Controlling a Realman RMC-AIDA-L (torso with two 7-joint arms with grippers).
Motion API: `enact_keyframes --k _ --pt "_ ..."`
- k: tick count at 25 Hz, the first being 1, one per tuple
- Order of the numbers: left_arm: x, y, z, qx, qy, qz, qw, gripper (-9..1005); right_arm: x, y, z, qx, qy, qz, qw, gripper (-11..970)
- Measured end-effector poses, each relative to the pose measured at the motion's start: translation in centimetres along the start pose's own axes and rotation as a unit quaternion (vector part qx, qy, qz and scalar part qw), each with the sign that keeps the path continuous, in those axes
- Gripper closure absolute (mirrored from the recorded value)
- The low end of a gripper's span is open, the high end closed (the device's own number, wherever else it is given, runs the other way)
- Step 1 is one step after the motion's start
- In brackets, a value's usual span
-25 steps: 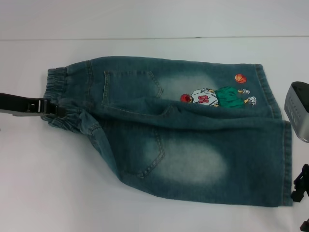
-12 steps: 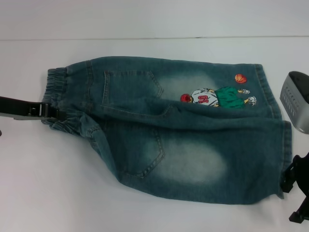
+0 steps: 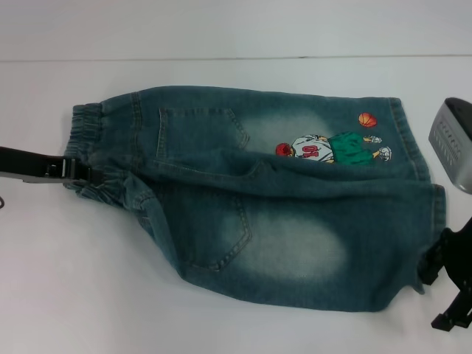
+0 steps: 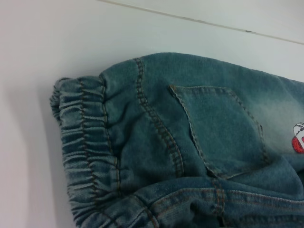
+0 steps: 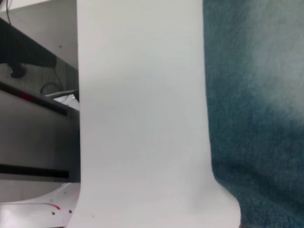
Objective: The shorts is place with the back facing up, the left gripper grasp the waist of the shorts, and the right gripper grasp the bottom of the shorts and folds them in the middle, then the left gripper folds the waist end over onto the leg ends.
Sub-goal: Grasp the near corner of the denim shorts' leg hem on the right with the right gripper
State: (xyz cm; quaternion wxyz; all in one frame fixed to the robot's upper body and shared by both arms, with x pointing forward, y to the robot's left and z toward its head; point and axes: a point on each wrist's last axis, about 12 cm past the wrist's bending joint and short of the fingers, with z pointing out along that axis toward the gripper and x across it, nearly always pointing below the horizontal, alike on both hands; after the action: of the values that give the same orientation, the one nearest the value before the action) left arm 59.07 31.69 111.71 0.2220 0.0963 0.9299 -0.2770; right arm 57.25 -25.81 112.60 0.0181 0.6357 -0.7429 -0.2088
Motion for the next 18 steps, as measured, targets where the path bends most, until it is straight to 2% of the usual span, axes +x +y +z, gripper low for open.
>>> enact_keyframes --k 18 --pt "0.14 0.12 0.15 -0.002 -0.001 -0.001 1.000 954 -0.24 -0.19 -0.64 0.016 -0.038 -0.015 0.999 111"
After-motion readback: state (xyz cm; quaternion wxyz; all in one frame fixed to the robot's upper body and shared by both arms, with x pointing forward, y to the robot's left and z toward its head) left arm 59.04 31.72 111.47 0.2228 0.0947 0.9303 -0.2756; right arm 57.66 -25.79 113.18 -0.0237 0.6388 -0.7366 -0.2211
